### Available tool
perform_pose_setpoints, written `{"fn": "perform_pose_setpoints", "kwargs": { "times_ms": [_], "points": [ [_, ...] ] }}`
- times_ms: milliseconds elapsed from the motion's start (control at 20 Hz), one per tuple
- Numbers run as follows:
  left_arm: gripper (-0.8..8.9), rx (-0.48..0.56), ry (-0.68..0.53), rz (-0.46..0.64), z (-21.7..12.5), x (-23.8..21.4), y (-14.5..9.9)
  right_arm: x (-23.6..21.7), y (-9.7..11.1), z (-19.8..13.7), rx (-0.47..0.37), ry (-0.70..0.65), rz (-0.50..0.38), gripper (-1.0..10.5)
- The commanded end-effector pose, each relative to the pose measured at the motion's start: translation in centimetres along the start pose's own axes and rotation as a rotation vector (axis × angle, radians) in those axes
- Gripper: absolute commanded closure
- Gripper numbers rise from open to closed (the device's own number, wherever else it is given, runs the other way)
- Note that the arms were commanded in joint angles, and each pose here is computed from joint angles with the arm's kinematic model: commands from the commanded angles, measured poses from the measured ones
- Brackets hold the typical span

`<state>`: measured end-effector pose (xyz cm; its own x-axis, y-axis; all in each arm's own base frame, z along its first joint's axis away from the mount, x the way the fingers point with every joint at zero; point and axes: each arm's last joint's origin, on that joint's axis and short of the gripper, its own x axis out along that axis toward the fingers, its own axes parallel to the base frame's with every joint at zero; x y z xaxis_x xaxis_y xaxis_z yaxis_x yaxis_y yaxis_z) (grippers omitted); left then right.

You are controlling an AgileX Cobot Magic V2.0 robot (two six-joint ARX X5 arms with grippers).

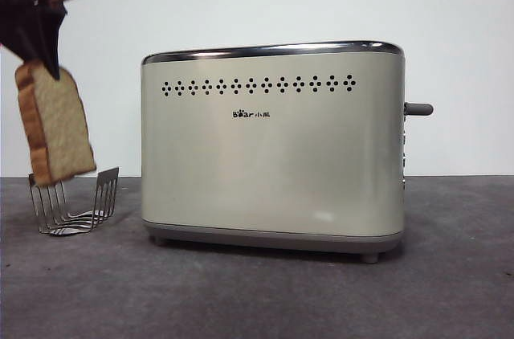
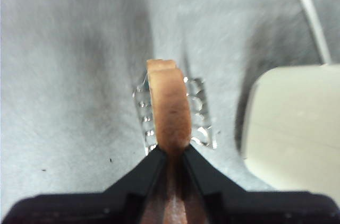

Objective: Pick up a slice of bread from the rack,put the bread on the toaster,press the button

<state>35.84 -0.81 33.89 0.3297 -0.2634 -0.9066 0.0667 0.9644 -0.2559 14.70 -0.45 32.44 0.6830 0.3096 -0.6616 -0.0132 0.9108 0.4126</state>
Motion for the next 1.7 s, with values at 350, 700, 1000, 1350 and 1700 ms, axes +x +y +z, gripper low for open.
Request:
{"fn": "perform_pose_setpoints", "kwargs": {
  "times_ms": [350, 700, 1000, 1350, 1700],
  "points": [
    [8.17, 0.186, -0.254, -0.083, 0.9, -8.5, -4.4, 0.0, -0.1, 0.0, -0.015, -0.005, -0.047, 9.5],
    [8.17, 0.641, -0.441, -0.086, -2.5, -14.6, -9.1, -0.1, -0.1, -0.1, -0.009, 0.01, -0.052, 9.5],
    [8.18, 1.086, -0.54, -0.283, -5.3, -16.5, -12.6, -0.1, -0.1, -0.1, -0.009, 0.01, -0.052, 9.5],
    [8.23, 1.449, -0.575, -0.344, -7.2, -16.0, -16.8, -0.1, -0.2, -0.3, -0.021, 0.029, -0.056, 9.5],
    [8.23, 1.484, -0.52, -0.293, -7.8, -14.9, -18.1, -0.1, -0.2, -0.4, -0.028, 0.035, -0.057, 9.5]
  ]
}}
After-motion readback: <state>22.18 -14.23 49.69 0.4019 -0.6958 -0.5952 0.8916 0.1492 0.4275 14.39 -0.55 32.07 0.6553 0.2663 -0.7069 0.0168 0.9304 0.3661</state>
